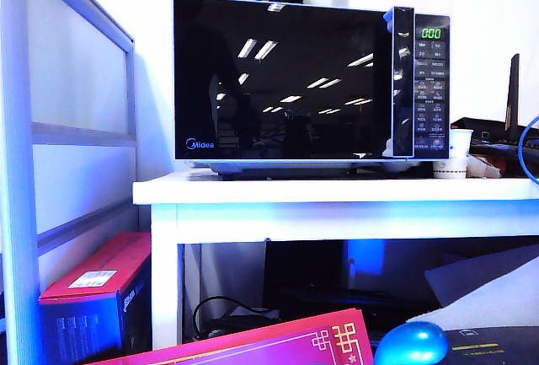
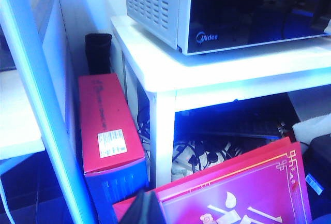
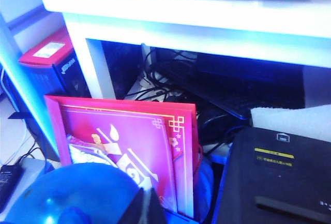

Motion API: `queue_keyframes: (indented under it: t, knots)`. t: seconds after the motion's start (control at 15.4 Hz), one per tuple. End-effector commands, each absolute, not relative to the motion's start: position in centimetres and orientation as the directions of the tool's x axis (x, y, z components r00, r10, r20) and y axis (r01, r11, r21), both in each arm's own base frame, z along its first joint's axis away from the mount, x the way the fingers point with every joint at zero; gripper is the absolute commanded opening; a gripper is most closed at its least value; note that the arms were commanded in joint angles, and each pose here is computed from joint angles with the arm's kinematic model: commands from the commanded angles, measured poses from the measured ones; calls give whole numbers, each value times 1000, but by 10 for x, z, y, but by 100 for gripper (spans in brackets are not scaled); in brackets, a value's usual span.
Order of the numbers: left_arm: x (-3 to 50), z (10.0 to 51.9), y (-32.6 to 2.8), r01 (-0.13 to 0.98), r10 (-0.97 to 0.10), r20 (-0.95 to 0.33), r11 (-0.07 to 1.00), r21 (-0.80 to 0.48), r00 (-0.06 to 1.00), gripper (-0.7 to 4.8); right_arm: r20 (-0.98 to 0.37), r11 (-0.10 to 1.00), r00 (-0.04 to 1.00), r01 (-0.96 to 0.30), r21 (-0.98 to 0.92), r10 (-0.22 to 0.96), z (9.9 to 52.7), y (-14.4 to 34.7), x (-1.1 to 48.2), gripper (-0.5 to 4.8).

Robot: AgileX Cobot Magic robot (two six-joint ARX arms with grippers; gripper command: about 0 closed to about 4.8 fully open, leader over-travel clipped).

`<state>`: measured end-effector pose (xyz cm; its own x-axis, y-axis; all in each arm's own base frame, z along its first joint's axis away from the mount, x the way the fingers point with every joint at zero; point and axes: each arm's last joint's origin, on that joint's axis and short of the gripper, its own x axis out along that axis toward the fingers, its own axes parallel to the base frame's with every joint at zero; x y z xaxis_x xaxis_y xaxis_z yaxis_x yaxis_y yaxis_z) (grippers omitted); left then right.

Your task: Open the microwave door, place the orange inside the microwave, then close the microwave door.

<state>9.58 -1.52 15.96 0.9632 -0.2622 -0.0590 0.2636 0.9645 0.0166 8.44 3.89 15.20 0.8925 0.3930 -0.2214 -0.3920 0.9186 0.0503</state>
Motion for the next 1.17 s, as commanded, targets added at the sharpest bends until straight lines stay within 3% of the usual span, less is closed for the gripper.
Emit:
queue_keyframes:
  t: [0.06,0.39,1.17]
  knots:
    - [96,161,-15,263,-262,-45,965,19,964,-2,-220,928,903,-368,53,370,152,37,85,-1]
    - [96,161,-15,266,-265,-45,964,19,963,-2,-224,969,943,-241,52,247,150,25,90,-1]
    - [96,161,-15,266,-265,-45,964,19,963,-2,-160,968,955,-246,55,251,148,26,93,-1]
